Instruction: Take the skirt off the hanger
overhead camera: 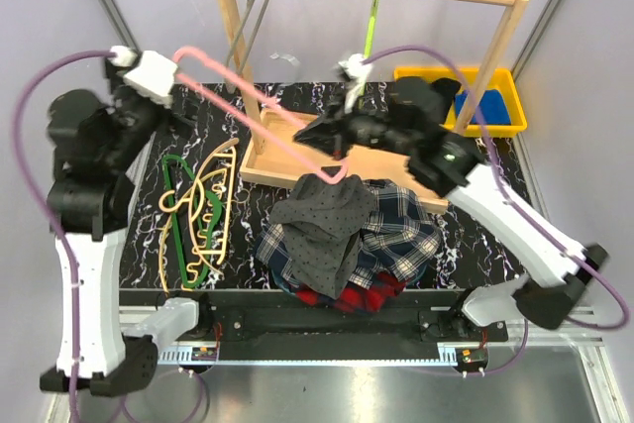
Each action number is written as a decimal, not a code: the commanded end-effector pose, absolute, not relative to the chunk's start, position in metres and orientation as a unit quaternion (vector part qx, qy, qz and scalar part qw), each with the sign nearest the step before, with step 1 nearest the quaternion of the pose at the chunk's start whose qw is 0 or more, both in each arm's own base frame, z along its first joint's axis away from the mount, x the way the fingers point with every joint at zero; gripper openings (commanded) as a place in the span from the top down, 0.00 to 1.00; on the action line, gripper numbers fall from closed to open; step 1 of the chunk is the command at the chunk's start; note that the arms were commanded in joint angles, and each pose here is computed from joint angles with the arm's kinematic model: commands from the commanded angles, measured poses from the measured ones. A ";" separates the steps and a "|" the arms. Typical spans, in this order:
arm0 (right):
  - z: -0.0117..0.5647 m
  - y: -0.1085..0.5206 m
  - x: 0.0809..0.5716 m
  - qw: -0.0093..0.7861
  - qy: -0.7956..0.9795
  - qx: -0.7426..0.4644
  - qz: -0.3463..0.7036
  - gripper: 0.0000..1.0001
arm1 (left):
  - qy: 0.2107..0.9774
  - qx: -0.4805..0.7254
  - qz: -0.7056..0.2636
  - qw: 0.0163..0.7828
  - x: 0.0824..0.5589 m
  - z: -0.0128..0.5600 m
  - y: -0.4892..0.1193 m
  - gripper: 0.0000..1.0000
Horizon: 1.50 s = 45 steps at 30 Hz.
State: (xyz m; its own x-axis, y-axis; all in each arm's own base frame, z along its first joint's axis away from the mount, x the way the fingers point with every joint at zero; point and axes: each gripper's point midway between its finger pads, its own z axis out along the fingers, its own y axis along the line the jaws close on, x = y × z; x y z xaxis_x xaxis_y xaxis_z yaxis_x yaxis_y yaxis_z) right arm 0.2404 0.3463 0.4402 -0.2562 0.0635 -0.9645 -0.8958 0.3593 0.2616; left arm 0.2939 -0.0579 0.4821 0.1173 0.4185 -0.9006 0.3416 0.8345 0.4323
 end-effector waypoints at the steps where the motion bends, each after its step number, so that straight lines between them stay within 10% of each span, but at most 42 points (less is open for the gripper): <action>1: 0.432 0.389 0.239 0.511 0.617 -0.385 0.458 1.00 | 0.599 0.169 0.027 0.782 0.271 0.546 -0.031 0.01; 22: 0.296 0.562 0.280 0.347 0.608 -0.336 0.630 1.00 | 0.663 0.153 -0.060 0.730 0.327 0.480 -0.038 0.01; 28: 0.270 0.581 0.283 0.326 0.622 -0.304 0.644 0.55 | 0.668 0.166 -0.066 0.722 0.324 0.474 -0.042 0.01; 31: 0.267 0.576 0.276 0.328 0.633 -0.315 0.626 0.00 | 0.669 0.166 -0.059 0.722 0.320 0.474 -0.039 0.01; 45: 0.448 0.350 0.215 0.538 0.667 -0.322 0.402 0.00 | 0.699 0.172 -0.075 0.690 0.319 0.440 -0.042 0.01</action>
State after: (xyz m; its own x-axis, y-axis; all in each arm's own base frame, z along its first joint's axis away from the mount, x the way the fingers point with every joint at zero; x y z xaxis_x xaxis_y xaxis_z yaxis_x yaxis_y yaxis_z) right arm 0.2353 0.4506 0.3609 -0.4025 -0.0562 -0.9137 -0.8866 0.2722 0.3739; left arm 0.3253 -0.0434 0.4509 0.0288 0.1213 -0.9922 0.3404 0.9321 0.1239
